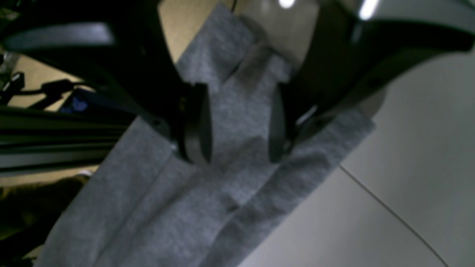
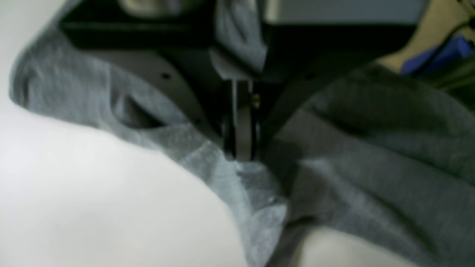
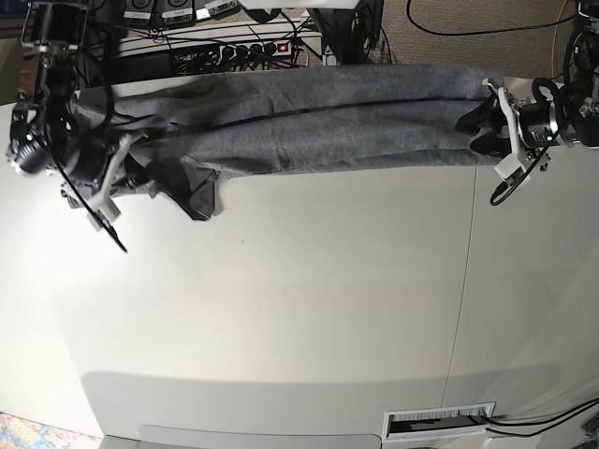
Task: Fold the T-shirt properly
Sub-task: 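Lower the folded strip and smooth it with both grippers, then grasp the strip's end with the left gripper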
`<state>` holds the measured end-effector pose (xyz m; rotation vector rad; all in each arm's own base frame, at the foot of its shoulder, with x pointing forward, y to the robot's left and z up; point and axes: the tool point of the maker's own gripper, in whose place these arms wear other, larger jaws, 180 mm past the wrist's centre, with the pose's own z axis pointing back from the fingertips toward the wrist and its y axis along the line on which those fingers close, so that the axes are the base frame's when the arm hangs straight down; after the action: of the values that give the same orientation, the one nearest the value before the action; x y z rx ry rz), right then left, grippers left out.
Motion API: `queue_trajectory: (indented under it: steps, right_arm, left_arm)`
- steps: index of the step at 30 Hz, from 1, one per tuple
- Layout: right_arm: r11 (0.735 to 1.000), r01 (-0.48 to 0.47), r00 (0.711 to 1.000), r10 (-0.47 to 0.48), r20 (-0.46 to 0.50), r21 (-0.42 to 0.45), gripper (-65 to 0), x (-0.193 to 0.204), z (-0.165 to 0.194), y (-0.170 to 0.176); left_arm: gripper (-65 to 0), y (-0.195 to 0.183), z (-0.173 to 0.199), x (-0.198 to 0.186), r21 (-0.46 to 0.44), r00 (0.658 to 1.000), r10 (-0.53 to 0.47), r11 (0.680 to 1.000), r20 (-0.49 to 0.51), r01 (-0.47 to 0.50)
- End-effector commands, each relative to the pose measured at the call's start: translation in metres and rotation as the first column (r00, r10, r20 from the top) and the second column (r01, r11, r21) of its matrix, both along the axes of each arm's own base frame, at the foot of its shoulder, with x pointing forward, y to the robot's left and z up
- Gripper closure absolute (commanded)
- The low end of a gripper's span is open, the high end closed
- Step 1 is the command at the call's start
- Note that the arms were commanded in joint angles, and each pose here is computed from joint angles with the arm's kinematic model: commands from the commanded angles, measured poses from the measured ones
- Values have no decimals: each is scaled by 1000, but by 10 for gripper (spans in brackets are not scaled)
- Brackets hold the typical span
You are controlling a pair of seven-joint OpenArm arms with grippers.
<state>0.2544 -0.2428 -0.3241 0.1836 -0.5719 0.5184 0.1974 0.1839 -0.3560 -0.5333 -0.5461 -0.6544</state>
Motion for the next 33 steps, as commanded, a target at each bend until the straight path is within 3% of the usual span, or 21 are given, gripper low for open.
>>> queue_trajectory:
  steps: [1, 9, 14, 22, 27, 31, 33]
  right_arm:
    - [1000, -5, 998, 6, 58, -14, 0, 2, 17, -5]
    - [993, 72, 987, -58, 148, -90, 0, -40, 58, -39]
    - [984, 125, 983, -105, 151, -124, 0, -56, 67, -59]
    - [958, 173, 969, -125, 211, -228, 0, -49, 72, -80]
    - [950, 186, 966, -129, 225, -252, -183, -48, 73, -85]
    - [951, 186, 962, -126, 241, -247, -199, -46, 75, -85]
    - [964, 177, 957, -121, 265, -200, -199, -42, 78, -76]
  left_arm:
    - [-270, 2, 11, 8, -13, 999, 3, 1000, 33, -2]
    - [-270, -14, 7, 6, -69, 999, 25, 997, 32, -23]
    - [-270, -25, 6, 5, -108, 999, 38, 994, 31, -34]
    - [-270, -28, 5, 5, -118, 999, 40, 992, 31, -36]
    - [-270, -28, 5, 5, -118, 999, 40, 992, 31, -36]
    - [-270, -29, 6, 4, -121, 999, 25, 992, 36, -21]
    - [-270, -29, 6, 4, -121, 999, 25, 992, 36, -21]
